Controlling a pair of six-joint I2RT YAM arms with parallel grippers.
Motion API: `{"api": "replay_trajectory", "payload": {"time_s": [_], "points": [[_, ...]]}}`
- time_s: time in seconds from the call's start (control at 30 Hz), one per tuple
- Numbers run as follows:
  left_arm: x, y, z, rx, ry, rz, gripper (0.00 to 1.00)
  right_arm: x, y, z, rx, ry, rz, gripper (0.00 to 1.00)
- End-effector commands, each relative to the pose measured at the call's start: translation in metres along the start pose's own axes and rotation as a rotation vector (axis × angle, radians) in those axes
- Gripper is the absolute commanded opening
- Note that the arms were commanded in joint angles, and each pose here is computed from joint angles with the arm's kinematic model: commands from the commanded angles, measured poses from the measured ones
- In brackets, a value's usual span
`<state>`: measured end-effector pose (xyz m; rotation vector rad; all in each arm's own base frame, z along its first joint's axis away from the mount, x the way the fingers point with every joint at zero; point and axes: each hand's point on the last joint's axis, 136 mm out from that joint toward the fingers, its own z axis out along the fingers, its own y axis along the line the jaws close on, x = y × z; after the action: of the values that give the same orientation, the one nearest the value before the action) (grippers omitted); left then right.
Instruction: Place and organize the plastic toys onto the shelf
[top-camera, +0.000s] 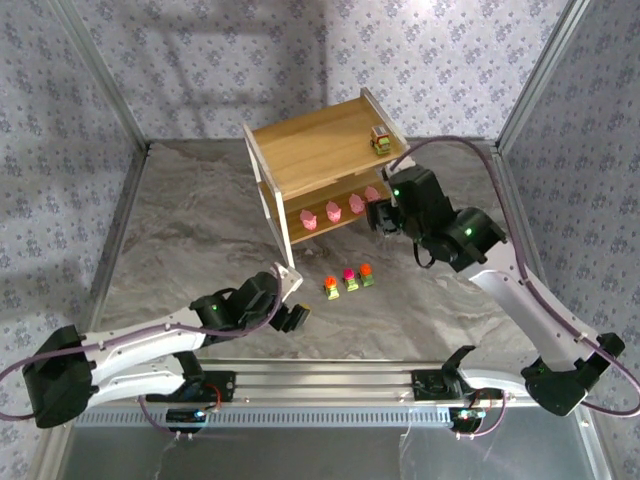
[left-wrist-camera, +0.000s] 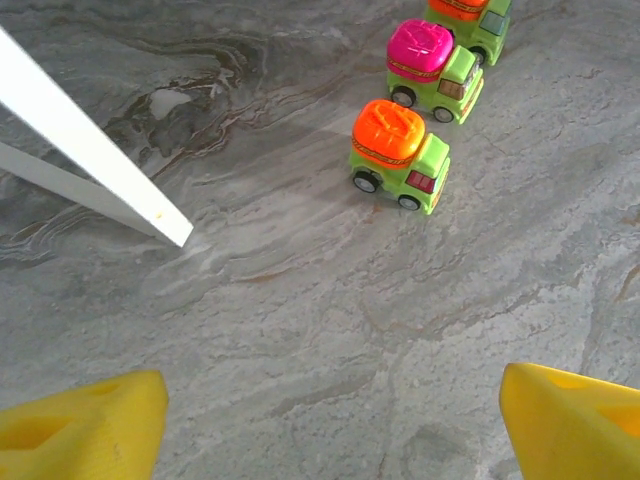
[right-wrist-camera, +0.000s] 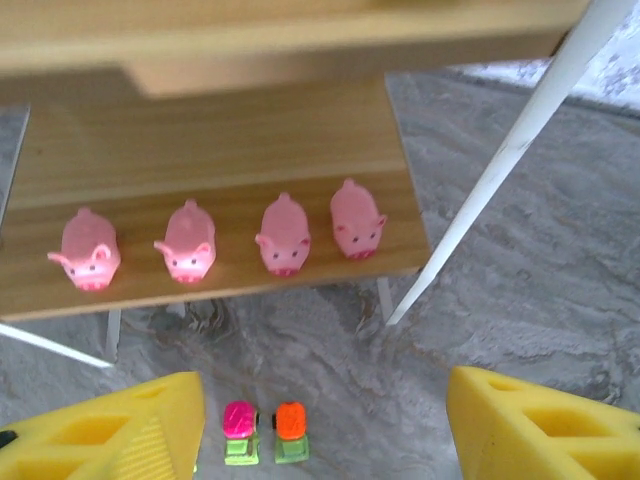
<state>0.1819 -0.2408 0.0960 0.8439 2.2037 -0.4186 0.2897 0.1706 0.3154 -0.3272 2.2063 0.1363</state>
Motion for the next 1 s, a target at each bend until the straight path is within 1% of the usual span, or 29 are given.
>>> {"api": "replay_trajectory", "payload": {"time_s": [0.0, 0.2, 0.27, 0.37, 0.57, 0.67, 0.97], "points": [[-0.024, -0.011, -0.005, 0.038, -0.051, 0.015, 0.87, 0.012, 0.005, 0.006, -0.012, -0.004, 0.038, 0.67], [-0.021, -0.013, 0.000, 0.043, -0.030, 0.017, 0.88, 0.046, 0.020, 0.030, -0.051, 0.064, 0.040, 0.67], [-0.020, -0.016, 0.003, 0.051, -0.015, 0.023, 0.88, 0.065, 0.023, 0.042, -0.053, 0.105, 0.039, 0.67], [-0.018, -0.018, 0.005, 0.059, -0.007, 0.028, 0.88, 0.083, 0.028, 0.053, -0.062, 0.141, 0.050, 0.67], [-0.019, -0.020, 0.004, 0.067, -0.008, 0.028, 0.88, 0.113, 0.030, 0.073, -0.054, 0.206, 0.060, 0.67], [-0.018, -0.021, 0.004, 0.071, -0.006, 0.029, 0.90, 0.123, 0.032, 0.082, -0.056, 0.224, 0.069, 0.67], [-0.019, -0.021, 0.004, 0.072, -0.008, 0.028, 0.91, 0.151, 0.035, 0.105, -0.057, 0.283, 0.086, 0.69]]}}
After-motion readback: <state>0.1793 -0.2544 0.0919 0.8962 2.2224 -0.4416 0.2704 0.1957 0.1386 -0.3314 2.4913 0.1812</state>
